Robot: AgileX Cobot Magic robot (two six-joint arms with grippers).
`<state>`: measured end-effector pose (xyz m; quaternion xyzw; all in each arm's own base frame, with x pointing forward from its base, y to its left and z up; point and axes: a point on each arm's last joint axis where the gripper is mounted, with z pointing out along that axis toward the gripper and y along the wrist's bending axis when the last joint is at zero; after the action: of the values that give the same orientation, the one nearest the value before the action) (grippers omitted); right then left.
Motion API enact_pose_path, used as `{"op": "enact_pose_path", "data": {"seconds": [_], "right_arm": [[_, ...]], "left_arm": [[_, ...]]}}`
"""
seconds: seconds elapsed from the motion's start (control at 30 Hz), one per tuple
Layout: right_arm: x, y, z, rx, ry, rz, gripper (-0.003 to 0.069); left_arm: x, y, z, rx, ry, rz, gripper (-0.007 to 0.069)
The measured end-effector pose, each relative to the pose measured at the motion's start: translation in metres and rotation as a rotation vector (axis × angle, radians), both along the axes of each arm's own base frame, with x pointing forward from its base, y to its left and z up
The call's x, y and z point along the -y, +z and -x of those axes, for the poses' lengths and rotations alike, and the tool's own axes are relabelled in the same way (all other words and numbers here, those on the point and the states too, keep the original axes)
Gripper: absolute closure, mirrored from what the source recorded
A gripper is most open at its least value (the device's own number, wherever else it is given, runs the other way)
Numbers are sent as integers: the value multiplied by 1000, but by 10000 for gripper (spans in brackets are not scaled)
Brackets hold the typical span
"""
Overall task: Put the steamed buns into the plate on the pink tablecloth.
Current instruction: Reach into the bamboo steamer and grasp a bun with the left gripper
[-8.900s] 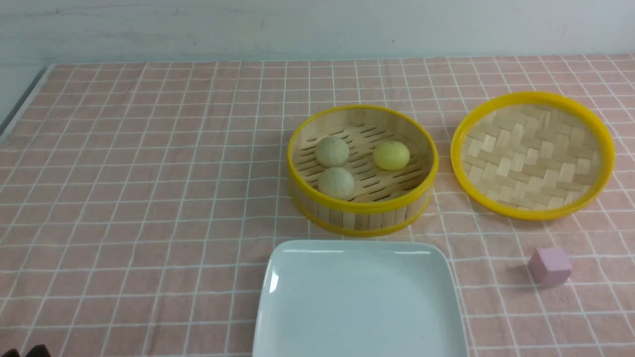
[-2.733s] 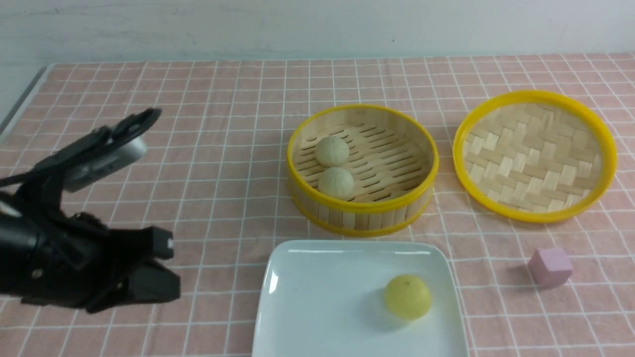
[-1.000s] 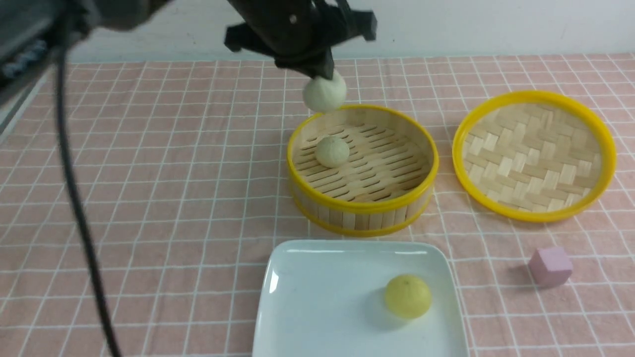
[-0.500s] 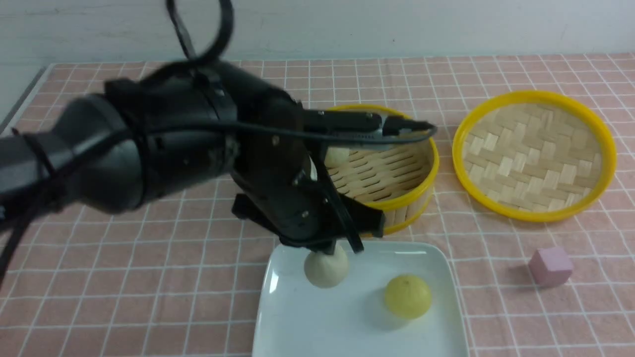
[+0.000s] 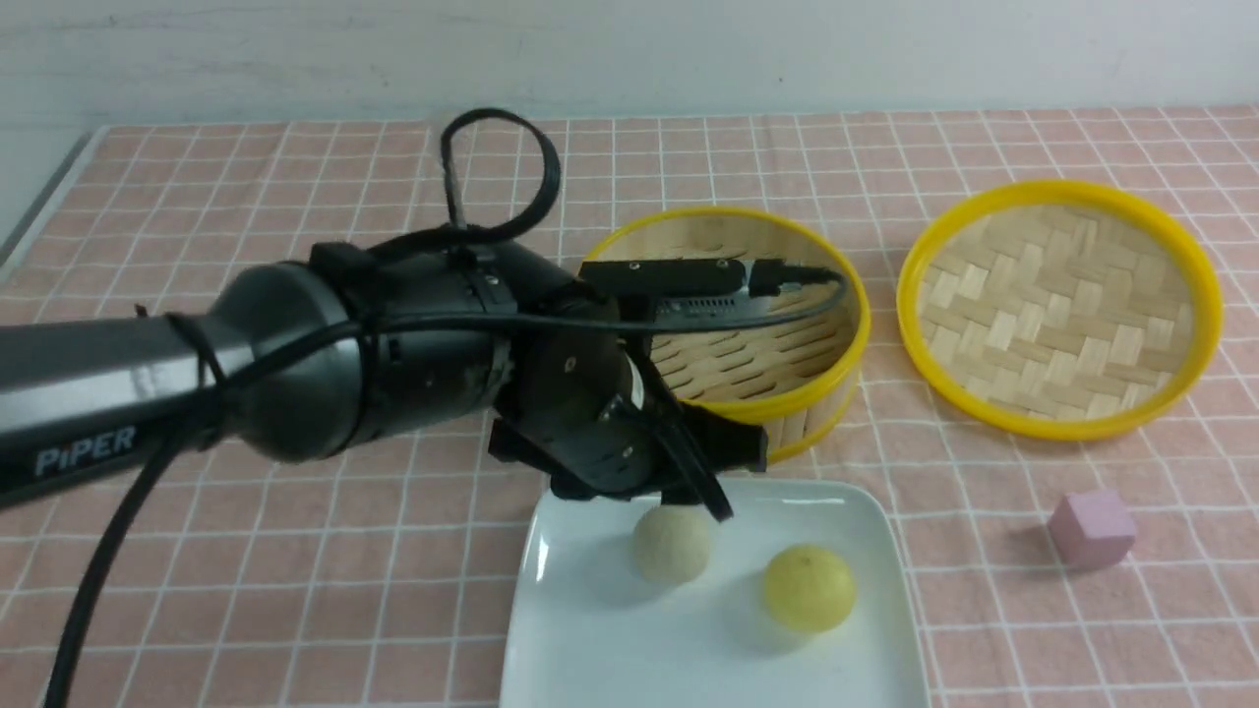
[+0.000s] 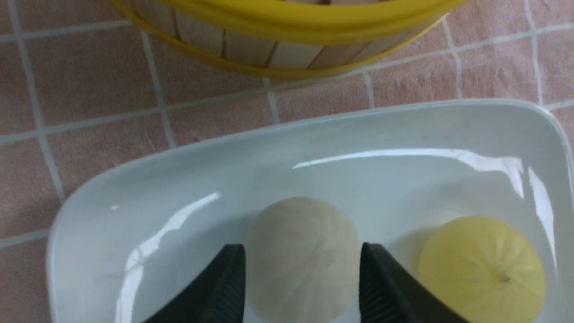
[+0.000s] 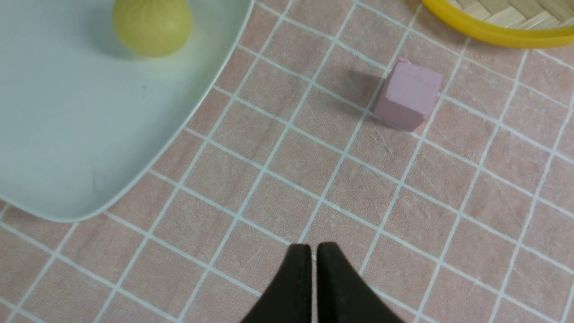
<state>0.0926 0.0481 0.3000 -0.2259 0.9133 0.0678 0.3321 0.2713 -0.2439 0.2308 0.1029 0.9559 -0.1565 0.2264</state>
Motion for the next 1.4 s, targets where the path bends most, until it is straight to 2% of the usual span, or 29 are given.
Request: {"op": "enact_pose_path", "data": {"seconds": [0.07,0.13,0.23,0.3,0.4,0.53,0.7,0.77,0.8,0.83,0.9,0.93,0.97,1.03,1.13,1.23,1.33,1.37,1.4], "right_arm": [[-1,1,-1,12,1,-7,612],[-1,1,-1,14,1,-8,608],[-1,1,-1,14,1,-8,604],[-1,1,-1,14,1,-8,601],[-1,1,-1,17,1,-10,599],[-1,2,-2,32,2,-18,595],[-2,3,-3,42,3,-24,589],[-2,3,-3,44,3,-25,585],[-2,3,-3,45,3,-26,583],[-2,3,-3,46,3,-26,581],[-2,3,-3,48,3,-27,578],[-2,3,-3,49,3,-28,578],[-2,4,-3,52,3,-30,576],[-2,4,-4,54,4,-31,573],[-3,4,-4,60,4,-35,570],[-3,5,-5,73,5,-42,566],[-3,6,-5,79,5,-46,562],[-3,6,-5,79,5,-46,562],[-3,6,-5,79,5,-46,560]], "left_arm": [[1,26,-17,52,23,32,249],[-1,43,-30,87,54,61,288],[-6,72,-58,144,115,107,433],[-15,83,-85,166,139,92,562],[-25,87,-115,154,155,89,614],[-22,80,-142,110,90,59,622],[-1,54,-156,63,20,16,556],[7,38,-161,56,11,-7,472],[8,34,-162,53,12,-11,456],[9,26,-166,56,21,-20,392],[10,16,-172,72,40,-28,316],[11,14,-172,71,43,-29,310],[11,8,-177,88,50,-28,270],[13,-2,-181,100,52,-37,235],[14,-15,-184,87,54,-46,230],[15,-25,-186,67,61,-50,287],[14,-23,-183,36,75,-52,492],[14,-23,-183,34,76,-52,505],[12,-14,-179,19,77,-59,574]]}}
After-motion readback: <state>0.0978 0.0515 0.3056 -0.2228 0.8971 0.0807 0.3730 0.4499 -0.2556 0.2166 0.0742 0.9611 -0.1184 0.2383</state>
